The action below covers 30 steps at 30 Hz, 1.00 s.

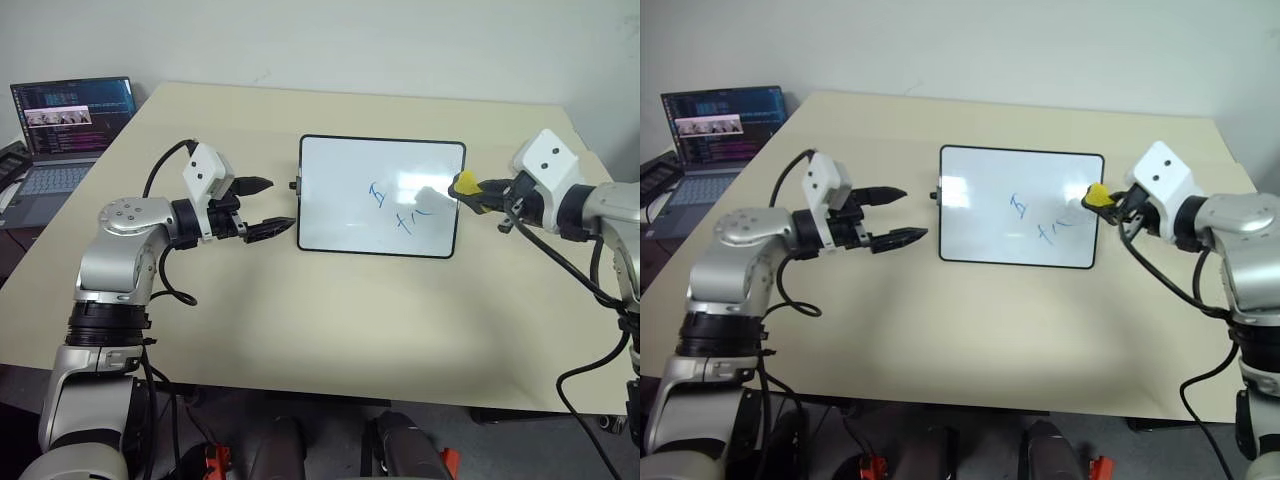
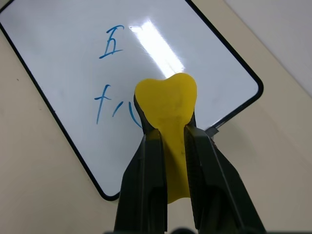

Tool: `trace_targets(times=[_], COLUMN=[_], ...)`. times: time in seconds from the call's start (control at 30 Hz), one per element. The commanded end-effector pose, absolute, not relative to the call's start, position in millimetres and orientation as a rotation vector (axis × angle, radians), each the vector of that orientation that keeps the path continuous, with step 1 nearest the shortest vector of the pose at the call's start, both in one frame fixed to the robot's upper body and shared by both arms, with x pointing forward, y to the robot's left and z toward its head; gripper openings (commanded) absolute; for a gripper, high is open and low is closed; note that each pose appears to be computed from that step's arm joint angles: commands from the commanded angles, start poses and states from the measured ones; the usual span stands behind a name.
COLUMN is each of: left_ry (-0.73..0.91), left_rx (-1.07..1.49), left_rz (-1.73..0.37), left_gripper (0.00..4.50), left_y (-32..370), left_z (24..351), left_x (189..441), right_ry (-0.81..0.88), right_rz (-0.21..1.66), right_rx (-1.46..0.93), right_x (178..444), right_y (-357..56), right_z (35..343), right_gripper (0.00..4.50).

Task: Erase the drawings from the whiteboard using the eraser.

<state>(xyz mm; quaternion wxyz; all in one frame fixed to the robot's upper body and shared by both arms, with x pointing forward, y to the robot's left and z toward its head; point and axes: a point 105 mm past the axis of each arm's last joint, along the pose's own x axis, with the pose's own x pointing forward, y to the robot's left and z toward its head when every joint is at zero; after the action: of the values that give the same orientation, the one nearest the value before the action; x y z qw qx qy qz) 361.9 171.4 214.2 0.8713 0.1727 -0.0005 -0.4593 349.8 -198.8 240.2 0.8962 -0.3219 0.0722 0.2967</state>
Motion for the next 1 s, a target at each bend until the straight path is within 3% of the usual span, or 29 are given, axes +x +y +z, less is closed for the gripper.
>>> trace_targets(times=[0.03,0.37,0.53,0.8,1.0], left_ry=[-0.058,-0.055,-0.058,-0.035,-0.044], left_rx=[0.382,0.375,0.373,0.373,0.354], left_rz=[-0.971,-0.991,-0.996,-1.019,-1.053], left_gripper=[4.5,4.5,4.5,4.5,4.5], left_y=[166.5,161.2,159.3,145.9,133.7], left_z=[228.5,225.6,225.7,209.9,207.8], left_x=[359.3,361.2,361.6,366.4,364.2], right_ry=[0.11,0.112,0.093,-0.005,0.027], right_rz=[0.593,0.576,0.632,0.627,0.544], right_rx=[-0.663,-0.636,-0.61,-0.561,-0.643], right_x=[347.6,345.3,346.3,384.9,411.4], right_y=[-200.0,-204.4,-181.8,-94.4,-78.5], right_z=[251.6,248.9,245.1,254.2,249.0], right_gripper=[0.22,0.22,0.22,0.22,0.22])
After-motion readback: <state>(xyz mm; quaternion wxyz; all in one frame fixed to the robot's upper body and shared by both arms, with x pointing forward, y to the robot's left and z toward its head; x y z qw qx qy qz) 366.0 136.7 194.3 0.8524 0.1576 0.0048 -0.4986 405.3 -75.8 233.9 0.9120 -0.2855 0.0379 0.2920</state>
